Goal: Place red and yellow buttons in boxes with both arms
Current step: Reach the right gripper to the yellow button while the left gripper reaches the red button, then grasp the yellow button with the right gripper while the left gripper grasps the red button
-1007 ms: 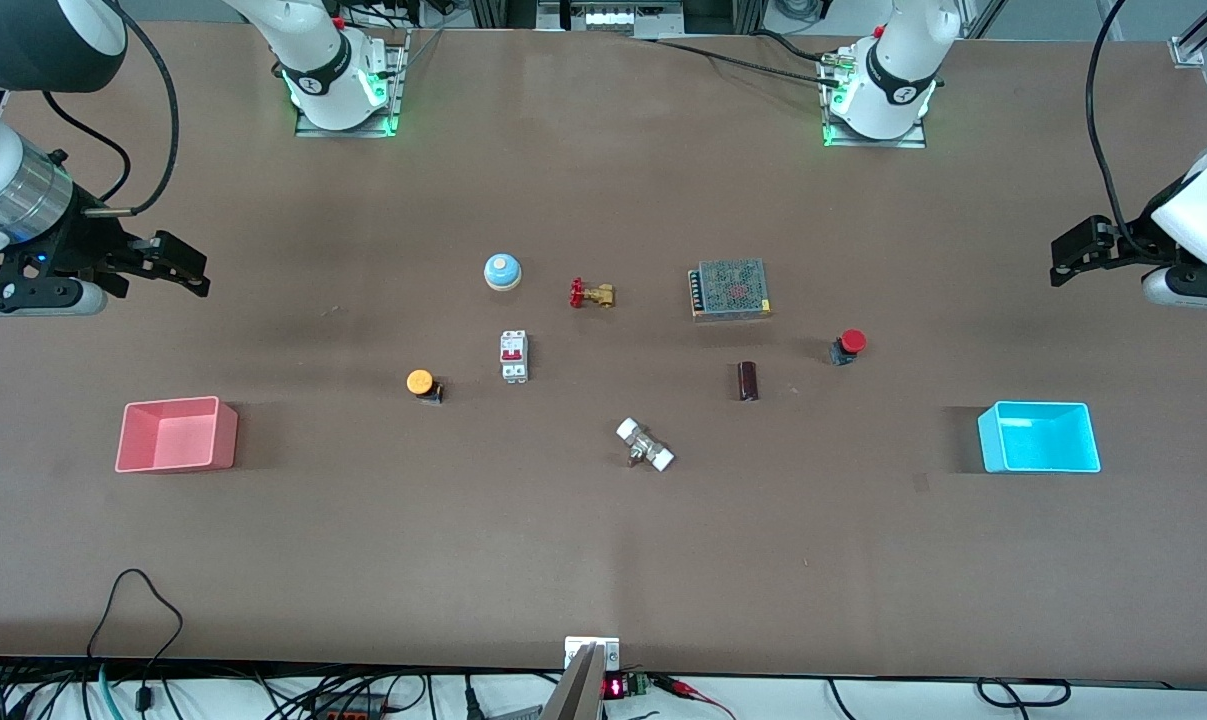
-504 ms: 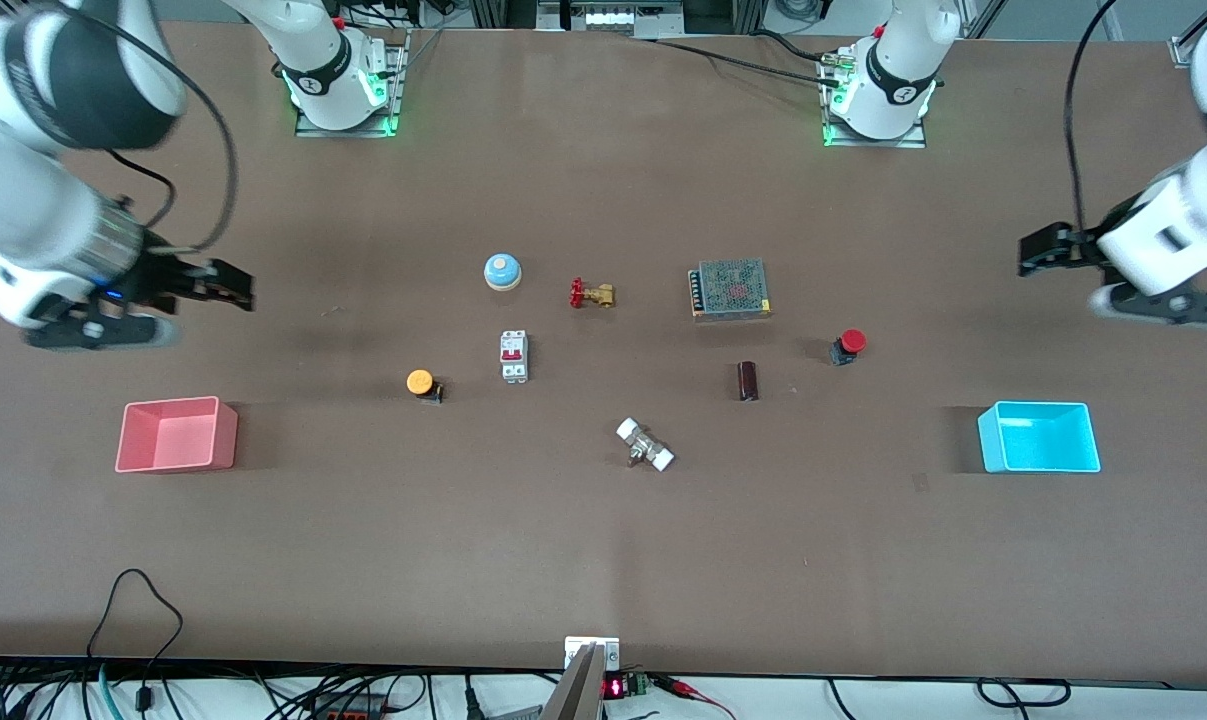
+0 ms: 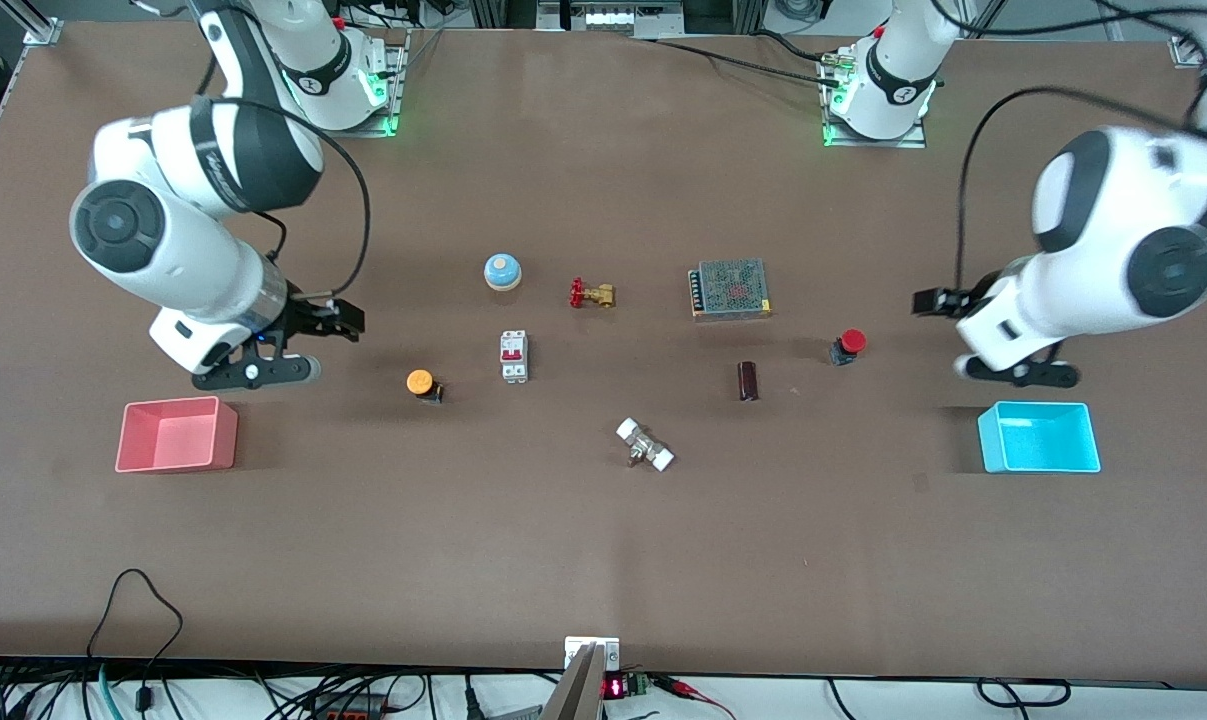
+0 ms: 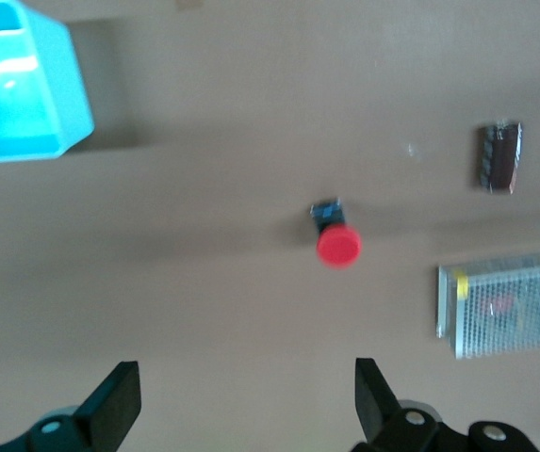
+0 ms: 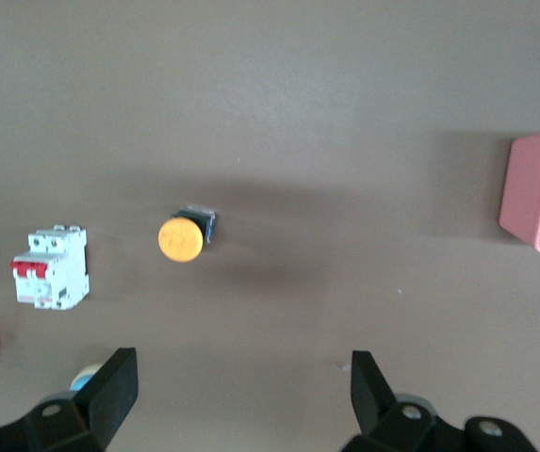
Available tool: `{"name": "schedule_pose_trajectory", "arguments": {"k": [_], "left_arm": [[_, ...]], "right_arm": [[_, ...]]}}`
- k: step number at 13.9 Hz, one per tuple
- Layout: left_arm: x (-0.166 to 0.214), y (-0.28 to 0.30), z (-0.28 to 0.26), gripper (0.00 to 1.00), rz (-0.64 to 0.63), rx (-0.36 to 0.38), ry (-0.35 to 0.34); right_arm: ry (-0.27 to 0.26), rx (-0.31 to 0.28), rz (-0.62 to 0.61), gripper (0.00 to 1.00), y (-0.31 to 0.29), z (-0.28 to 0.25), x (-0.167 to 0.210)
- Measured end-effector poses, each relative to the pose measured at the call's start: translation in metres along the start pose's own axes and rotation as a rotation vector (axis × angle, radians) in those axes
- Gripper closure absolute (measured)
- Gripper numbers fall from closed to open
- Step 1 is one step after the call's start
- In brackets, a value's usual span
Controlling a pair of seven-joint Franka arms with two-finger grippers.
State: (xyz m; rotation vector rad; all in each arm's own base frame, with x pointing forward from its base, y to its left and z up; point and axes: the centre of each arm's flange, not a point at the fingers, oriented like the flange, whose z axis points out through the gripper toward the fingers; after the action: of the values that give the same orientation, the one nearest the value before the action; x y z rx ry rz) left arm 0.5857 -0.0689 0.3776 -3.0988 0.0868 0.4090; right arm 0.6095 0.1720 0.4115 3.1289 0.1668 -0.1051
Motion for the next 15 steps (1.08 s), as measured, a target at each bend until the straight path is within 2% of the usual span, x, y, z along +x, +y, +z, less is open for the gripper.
{"name": "schedule_pose_trajectory", "arguments": {"k": [3,5,9,13,15], "left_arm": [[0.001,0.024,0.063,0.0,-0.051,-0.012,0.076],[-0.002,0.042,0.099,0.0,-0.065,-0.021,0.117],[0.0,0.049,0.166,0.0,-0.095,-0.052,0.191],[-0.001,0.049,0.211,0.02,-0.106,-0.069,0.206],[-0.001,0.05,0.209,0.22,-0.104,-0.069,0.21]], "right_arm": [[0.022,0.014,0.02,0.0,-0.006,0.038,0.0],[0.026,0.018,0.083,0.0,-0.014,0.055,0.0],[0.056,0.028,0.112,0.0,-0.035,0.09,0.007],[0.077,0.05,0.147,0.0,-0.04,0.12,0.012],[0.079,0.054,0.17,0.0,-0.043,0.132,0.012]]}}
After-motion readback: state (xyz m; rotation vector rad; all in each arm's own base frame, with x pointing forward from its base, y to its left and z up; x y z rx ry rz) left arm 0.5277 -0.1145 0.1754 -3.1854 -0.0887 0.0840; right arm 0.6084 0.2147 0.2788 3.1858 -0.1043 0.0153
